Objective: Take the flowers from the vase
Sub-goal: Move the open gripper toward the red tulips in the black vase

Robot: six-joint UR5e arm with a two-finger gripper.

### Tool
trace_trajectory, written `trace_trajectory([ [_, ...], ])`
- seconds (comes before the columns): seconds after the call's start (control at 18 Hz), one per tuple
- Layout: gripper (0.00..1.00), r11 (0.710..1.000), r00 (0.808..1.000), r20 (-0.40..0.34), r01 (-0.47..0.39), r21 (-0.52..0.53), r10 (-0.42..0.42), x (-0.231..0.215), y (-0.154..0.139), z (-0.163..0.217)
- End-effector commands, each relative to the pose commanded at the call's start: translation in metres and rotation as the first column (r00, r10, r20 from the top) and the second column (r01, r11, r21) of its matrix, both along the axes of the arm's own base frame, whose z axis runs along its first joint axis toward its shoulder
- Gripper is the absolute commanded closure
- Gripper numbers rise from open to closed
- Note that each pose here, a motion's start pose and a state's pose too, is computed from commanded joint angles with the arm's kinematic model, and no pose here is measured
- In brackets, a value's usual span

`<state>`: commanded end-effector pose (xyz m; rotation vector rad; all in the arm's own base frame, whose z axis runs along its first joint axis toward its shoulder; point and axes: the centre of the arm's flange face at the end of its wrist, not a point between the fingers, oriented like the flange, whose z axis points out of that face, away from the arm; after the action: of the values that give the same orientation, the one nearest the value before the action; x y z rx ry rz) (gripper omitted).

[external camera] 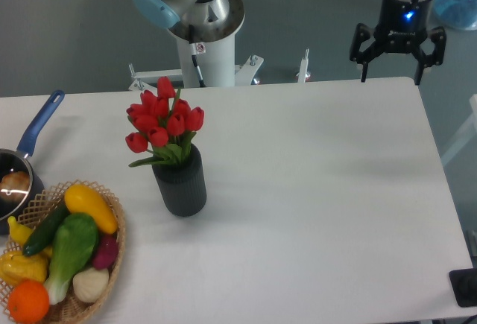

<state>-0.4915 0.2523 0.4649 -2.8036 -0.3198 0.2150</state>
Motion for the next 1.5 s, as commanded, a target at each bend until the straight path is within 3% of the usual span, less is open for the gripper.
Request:
trace_trajectory([
  [0.5,0.00,1.000,1.000,-0.008,0.017,0.001,-0.017,0.003,0.005,-0.002],
  [1.0,0.00,0.999,1.000,-0.009,0.016,0.034,-0.016,-0.003,0.012,-0.050],
  [1.11,0.00,0.999,0.999,-0.028,0.028,-0.014,-0.029,-0.001,0.020,-0.046],
  [1.28,0.00,0.982,0.998,-0.058,0.020,-0.190,-0.032,0.003,0.032,-0.049],
  [1.5,0.00,0.935,0.992,-0.098,-0.114,-0.336,0.086,0.001,0.055,-0.056],
])
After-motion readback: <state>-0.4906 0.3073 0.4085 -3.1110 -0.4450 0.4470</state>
